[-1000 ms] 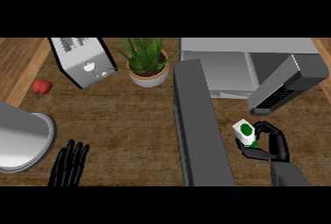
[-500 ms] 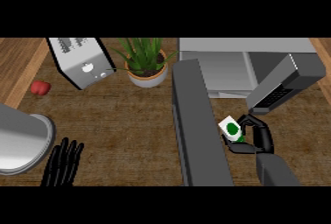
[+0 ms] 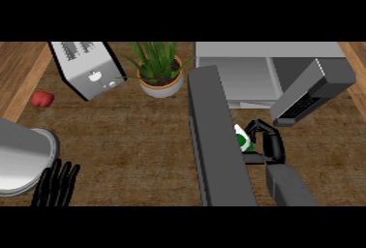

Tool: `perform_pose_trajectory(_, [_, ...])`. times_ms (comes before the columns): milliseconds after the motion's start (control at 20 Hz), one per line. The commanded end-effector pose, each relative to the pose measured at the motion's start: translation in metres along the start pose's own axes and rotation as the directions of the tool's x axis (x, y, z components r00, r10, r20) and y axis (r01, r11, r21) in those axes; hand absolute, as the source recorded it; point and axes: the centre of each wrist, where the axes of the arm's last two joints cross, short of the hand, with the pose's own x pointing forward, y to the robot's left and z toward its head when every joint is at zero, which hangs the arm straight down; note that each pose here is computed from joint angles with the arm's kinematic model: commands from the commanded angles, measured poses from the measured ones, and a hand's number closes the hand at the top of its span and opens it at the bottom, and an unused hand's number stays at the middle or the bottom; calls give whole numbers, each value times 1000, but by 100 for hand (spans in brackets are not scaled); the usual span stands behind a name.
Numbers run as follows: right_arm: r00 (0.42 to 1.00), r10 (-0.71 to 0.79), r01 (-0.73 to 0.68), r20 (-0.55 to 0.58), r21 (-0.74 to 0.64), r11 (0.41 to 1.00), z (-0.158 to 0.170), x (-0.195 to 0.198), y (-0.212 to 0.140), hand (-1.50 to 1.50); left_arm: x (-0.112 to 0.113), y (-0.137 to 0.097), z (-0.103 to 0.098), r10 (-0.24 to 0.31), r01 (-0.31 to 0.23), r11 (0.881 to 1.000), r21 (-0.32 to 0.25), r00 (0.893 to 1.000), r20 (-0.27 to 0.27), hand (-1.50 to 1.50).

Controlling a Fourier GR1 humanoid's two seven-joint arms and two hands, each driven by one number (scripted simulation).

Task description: Pick up the milk, place it into the microwave and close the microwave

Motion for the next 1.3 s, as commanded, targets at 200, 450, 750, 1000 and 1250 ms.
perform_pose_trajectory(200, [994,98,-96,43,-59,994,-40,36,2,150,9,10,-4,-8,8,1000,18,1000,3,-150])
perform_pose_trajectory(450, [992,126,-124,18,-94,988,-71,40,7,150,-10,14,2,-9,9,1000,-1,1000,-9,-150])
perform_pose_trajectory(750, [966,254,-256,-44,-45,966,-105,44,8,150,-15,9,-22,6,-6,1000,-2,1000,7,-150])
perform_pose_trajectory(1000, [904,422,-427,-73,-66,902,-122,49,8,150,-15,8,-12,8,-8,1000,-10,1000,9,-150])
perform_pose_trajectory(1250, [874,475,-483,-101,-94,870,-149,63,-21,150,-7,20,-20,5,-5,998,-69,1000,5,-150])
